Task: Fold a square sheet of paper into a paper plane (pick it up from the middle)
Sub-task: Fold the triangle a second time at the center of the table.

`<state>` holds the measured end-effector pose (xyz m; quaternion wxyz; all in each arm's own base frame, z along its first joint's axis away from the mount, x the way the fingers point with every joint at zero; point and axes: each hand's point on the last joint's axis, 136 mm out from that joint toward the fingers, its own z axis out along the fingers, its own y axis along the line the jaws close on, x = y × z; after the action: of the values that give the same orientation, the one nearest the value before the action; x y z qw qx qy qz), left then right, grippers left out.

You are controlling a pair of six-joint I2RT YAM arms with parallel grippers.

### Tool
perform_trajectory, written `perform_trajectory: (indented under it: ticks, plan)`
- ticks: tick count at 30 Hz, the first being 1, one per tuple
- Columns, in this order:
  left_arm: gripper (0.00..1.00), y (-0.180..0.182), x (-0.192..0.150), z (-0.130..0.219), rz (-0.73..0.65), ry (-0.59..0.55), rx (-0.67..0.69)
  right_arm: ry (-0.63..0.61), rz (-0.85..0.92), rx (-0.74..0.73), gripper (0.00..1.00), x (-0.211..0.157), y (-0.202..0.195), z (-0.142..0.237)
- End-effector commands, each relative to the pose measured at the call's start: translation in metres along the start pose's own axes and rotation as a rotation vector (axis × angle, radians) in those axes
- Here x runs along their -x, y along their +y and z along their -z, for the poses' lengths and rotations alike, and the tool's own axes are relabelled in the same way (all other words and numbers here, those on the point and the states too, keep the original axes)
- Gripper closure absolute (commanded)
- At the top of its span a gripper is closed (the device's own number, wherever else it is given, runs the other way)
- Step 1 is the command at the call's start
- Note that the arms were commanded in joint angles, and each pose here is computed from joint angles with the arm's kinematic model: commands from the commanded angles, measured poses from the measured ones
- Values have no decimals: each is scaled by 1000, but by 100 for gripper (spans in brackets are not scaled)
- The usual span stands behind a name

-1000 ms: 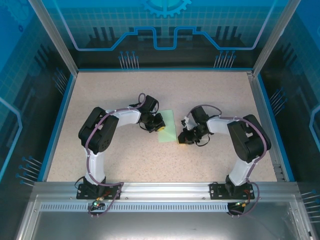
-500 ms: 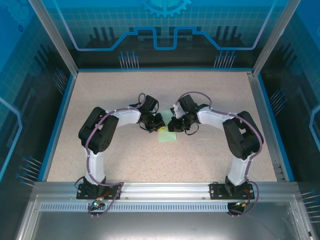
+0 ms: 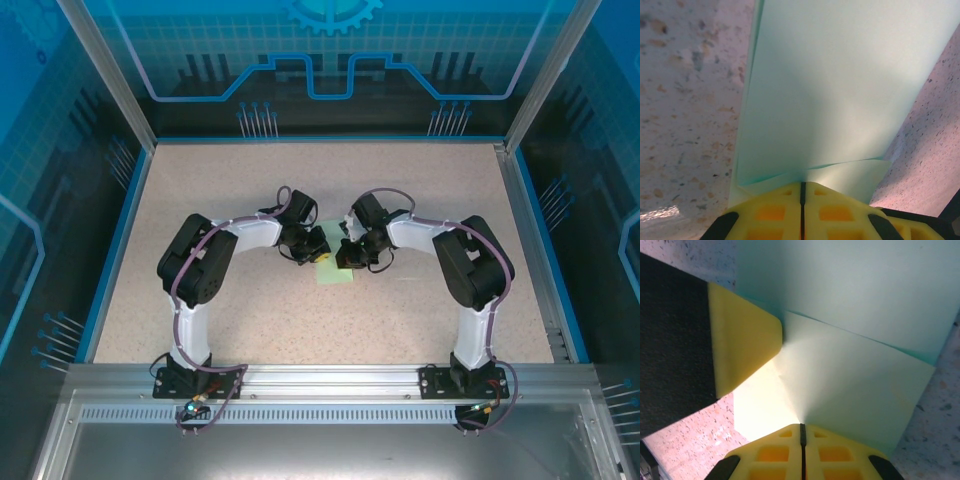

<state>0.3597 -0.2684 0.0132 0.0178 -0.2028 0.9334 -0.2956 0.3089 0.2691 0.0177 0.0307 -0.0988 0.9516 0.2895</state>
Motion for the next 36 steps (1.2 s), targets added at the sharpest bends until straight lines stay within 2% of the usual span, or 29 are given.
perform_trajectory:
  ticks: [1, 16, 30, 36]
  plan:
    - [93, 53, -10, -18, 71, 39, 183, 69, -4, -38, 93, -20, -12, -7]
    - [93, 57, -10, -20, 81, 41, 206, 111, 9, -74, 93, -42, -27, 7]
    - [93, 58, -10, -20, 77, 42, 208, 142, -57, -106, 93, -75, -49, 20]
    - [93, 55, -10, -19, 75, 41, 200, 18, -7, -28, 92, -47, -18, 44]
